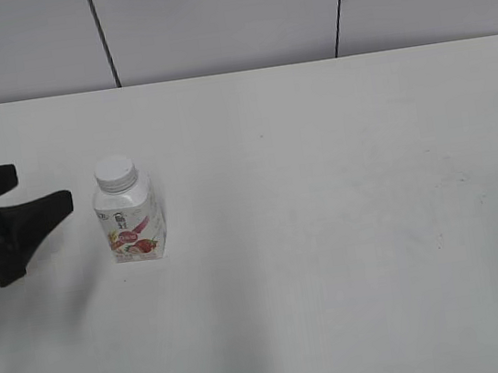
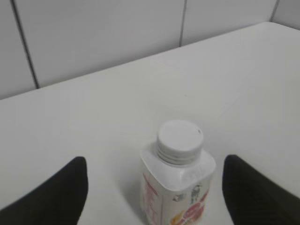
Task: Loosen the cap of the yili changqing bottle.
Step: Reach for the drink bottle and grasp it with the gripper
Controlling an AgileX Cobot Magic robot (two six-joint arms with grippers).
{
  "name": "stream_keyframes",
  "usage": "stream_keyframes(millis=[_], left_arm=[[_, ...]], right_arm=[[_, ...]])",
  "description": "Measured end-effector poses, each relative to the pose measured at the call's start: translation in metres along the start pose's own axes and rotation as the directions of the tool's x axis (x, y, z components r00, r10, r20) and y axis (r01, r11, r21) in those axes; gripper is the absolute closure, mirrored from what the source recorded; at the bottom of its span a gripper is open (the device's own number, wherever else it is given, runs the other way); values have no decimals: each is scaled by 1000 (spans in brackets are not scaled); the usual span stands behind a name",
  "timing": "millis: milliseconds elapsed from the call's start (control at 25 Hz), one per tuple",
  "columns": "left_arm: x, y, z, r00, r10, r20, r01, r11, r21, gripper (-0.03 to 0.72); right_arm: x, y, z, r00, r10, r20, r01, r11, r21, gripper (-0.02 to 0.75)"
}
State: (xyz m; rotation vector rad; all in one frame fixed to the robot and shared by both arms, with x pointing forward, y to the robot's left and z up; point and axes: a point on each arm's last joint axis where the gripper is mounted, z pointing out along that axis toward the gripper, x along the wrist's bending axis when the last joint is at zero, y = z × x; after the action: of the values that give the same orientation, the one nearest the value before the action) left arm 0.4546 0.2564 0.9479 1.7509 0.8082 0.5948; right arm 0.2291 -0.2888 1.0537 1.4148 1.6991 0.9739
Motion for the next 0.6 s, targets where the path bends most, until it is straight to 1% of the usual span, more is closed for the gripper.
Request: stream_keyframes(millis=[80,120,200,280,320,360,440,480,560,600], left_arm=[[2,-12,1,998,-10,61,9,1000,21,147],[4,-17,1,997,-19,77,16,999,38,147],[9,-25,0,996,-37,78,33,998,61,147],[13,-27,-1,997,-39,68,35,998,58,147],[14,-27,0,996,-33,80,30,998,47,147],[16,-25,0,994,-12,111,9,999,33,147],[22,-22,4,978,58,200,-60,998,8,147],[24,-23,6,963,81,258,-86,996,7,147],[31,-26,12,930,103,352,-115,993,13,147],[34,-28,15,919,107,380,-121,993,14,147]], right_arm=[[0,0,0,1000,0,0,0,1000,0,258],[0,0,0,1000,0,0,0,1000,0,258],[0,0,0,1000,0,0,0,1000,0,258],[0,0,0,1000,0,0,0,1000,0,258],[0,0,0,1000,0,0,0,1000,0,258],[0,0,0,1000,0,0,0,1000,0,258],[0,0,0,1000,0,0,0,1000,0,258],[0,0,0,1000,0,0,0,1000,0,258],[0,0,0,1000,0,0,0,1000,0,258],[0,0,0,1000,0,0,0,1000,0,258]])
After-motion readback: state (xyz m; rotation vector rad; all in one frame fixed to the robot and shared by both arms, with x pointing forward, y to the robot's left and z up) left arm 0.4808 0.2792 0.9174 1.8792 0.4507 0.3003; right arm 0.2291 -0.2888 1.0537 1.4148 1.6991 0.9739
